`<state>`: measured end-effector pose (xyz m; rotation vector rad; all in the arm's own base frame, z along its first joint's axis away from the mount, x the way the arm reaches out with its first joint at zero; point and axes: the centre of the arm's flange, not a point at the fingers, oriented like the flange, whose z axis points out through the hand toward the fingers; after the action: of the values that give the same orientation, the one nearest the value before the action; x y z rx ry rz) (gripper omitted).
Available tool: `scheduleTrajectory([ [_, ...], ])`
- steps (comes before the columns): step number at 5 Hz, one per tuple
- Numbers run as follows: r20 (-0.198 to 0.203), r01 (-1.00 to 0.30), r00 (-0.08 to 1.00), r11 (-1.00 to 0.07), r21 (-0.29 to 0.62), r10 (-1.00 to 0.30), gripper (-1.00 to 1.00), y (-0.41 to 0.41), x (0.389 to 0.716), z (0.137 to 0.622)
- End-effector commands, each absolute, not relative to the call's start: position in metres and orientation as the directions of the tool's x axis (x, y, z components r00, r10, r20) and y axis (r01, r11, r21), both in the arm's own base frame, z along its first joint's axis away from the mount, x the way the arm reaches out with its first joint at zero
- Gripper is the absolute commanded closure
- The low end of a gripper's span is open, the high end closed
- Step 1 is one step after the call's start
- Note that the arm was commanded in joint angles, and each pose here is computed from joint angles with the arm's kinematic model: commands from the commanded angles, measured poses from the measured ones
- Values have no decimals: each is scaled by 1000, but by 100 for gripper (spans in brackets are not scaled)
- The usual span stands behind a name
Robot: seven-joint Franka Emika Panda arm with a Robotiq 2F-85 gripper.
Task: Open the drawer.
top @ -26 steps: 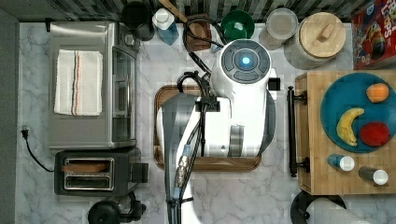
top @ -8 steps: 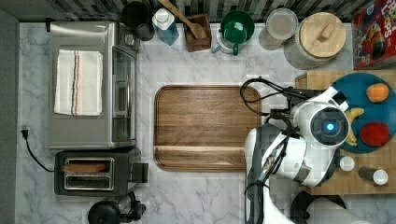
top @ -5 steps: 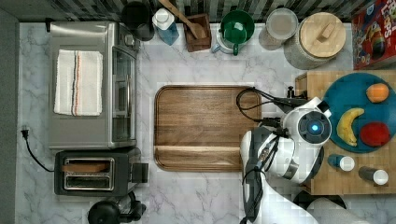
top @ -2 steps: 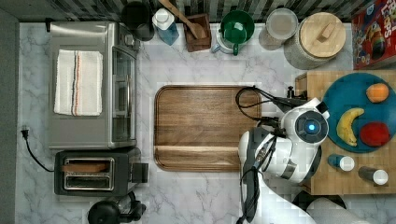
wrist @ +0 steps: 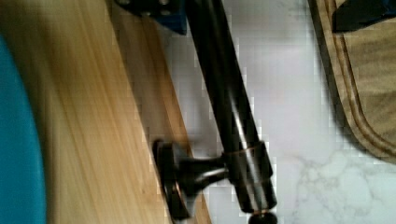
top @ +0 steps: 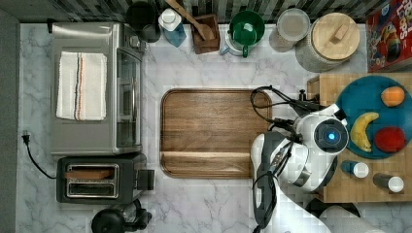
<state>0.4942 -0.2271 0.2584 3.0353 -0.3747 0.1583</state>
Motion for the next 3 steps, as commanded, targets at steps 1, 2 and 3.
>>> scheduleTrajectory([
  [1,24,1,1000,-999,-44,-1,-100,-42,517,244],
  [2,19,3,1000,-997,-74,1,-100,-5,516,241],
  [3,12,-45,999,-996,-80,-46,-100,27,510,236],
])
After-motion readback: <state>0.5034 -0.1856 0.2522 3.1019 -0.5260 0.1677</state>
